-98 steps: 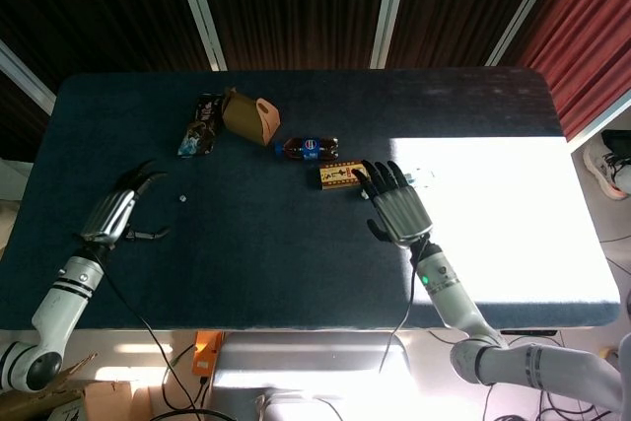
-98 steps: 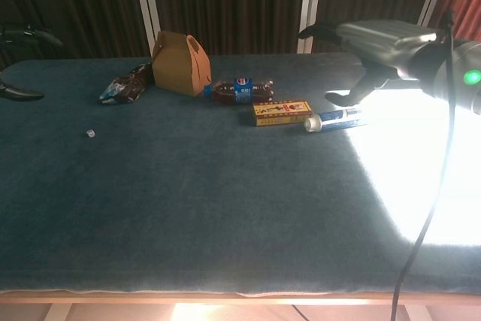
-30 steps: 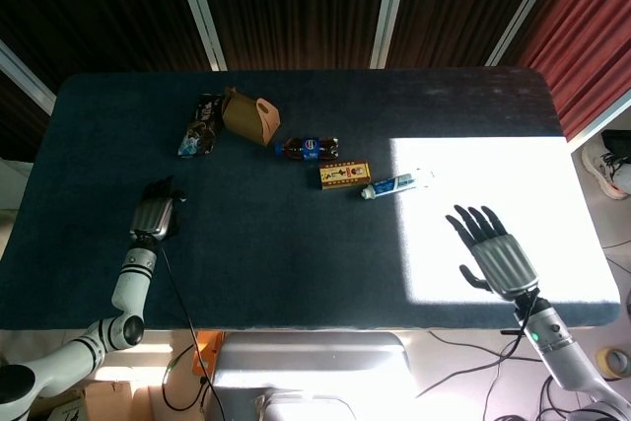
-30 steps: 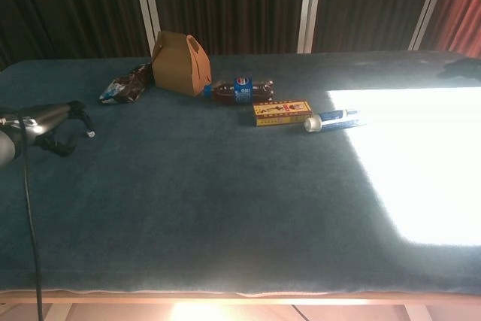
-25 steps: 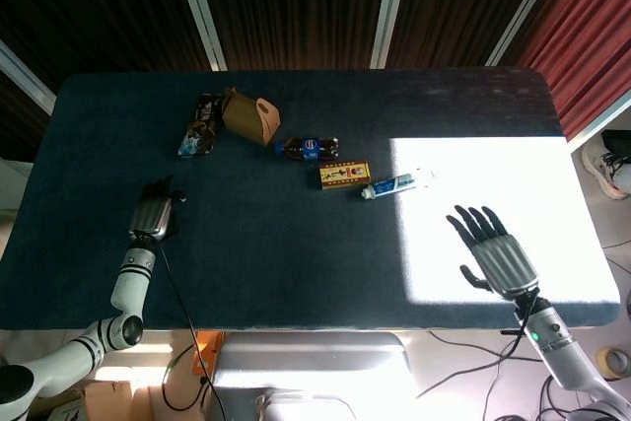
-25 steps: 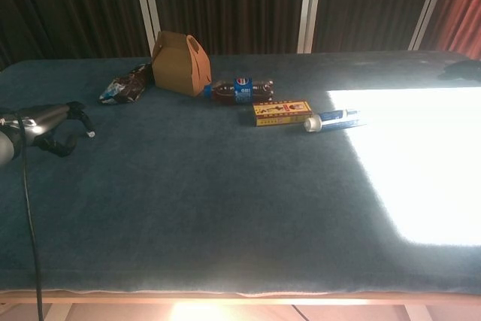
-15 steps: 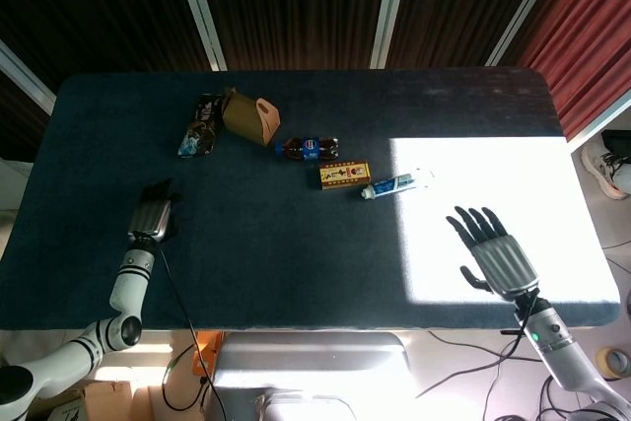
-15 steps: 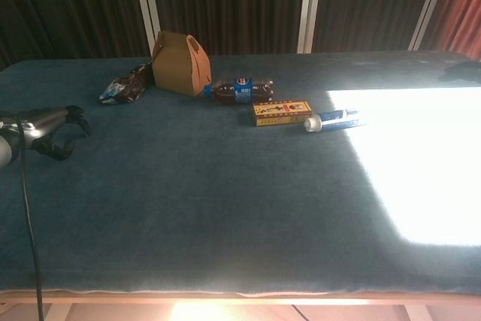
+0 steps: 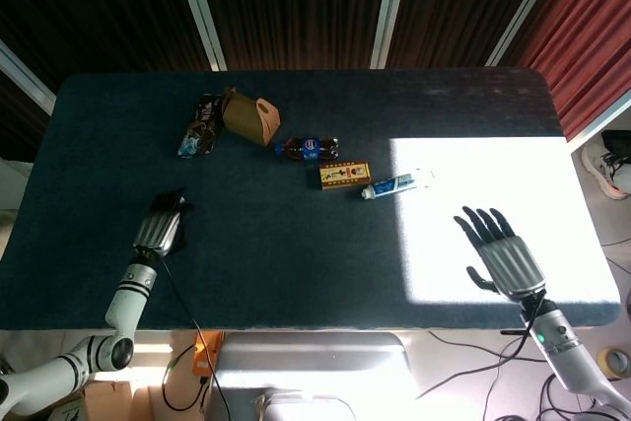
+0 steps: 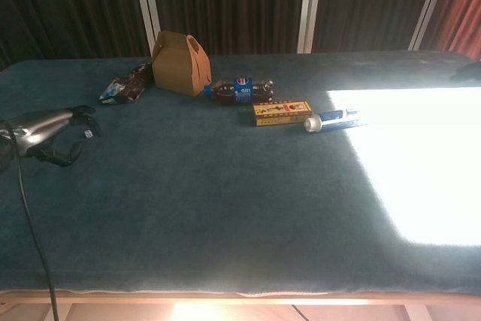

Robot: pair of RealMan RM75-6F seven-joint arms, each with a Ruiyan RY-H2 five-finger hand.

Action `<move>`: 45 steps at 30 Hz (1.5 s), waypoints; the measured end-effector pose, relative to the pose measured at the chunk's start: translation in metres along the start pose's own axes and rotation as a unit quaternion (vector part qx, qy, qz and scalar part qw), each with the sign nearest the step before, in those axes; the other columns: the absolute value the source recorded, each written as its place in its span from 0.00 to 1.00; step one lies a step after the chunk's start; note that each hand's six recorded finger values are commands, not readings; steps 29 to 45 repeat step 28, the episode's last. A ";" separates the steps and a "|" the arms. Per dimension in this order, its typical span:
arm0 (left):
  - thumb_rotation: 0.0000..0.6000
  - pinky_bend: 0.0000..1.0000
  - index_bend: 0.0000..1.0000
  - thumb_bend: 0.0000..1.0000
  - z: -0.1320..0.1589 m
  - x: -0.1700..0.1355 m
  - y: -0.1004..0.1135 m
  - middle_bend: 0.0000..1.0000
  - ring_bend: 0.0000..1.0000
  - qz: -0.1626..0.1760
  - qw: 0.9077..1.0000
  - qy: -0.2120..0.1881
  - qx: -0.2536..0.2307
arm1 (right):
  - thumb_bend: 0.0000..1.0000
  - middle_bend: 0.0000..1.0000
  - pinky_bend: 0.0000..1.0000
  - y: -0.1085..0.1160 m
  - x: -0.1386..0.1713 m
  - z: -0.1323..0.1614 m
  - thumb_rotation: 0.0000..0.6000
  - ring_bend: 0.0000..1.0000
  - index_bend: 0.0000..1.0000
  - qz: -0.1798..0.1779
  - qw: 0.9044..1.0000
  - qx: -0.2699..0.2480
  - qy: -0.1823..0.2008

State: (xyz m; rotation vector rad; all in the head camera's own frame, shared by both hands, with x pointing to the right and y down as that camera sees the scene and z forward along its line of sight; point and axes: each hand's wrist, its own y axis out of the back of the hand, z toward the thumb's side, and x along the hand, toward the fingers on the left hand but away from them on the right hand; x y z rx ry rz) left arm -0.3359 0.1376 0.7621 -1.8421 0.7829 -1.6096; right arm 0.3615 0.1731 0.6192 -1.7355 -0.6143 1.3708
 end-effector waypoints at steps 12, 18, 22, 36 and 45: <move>1.00 0.06 0.00 0.18 -0.069 -0.181 0.050 0.00 0.00 0.096 0.994 -0.050 0.001 | 0.31 0.00 0.00 0.004 0.095 -0.033 1.00 0.00 0.00 -0.042 0.996 -0.011 -0.076; 1.00 0.06 0.00 0.14 -0.111 -0.289 0.039 0.00 0.00 0.111 0.994 0.009 -0.016 | 0.31 0.00 0.00 -0.008 0.138 -0.035 1.00 0.00 0.00 -0.065 0.992 -0.023 -0.107; 1.00 0.06 0.00 0.14 -0.120 -0.314 0.038 0.00 0.00 0.111 0.994 0.002 -0.021 | 0.31 0.00 0.00 -0.019 0.145 -0.035 1.00 0.00 0.00 -0.066 0.992 -0.027 -0.104; 1.00 0.06 0.00 0.14 -0.120 -0.321 0.037 0.00 0.00 0.105 0.994 -0.006 -0.029 | 0.31 0.00 0.00 -0.022 0.147 -0.030 1.00 0.00 0.00 -0.068 0.992 -0.040 -0.095; 1.00 0.06 0.00 0.14 -0.120 -0.321 0.037 0.00 0.00 0.105 0.994 -0.006 -0.029 | 0.31 0.00 0.00 -0.022 0.147 -0.030 1.00 0.00 0.00 -0.068 0.992 -0.040 -0.095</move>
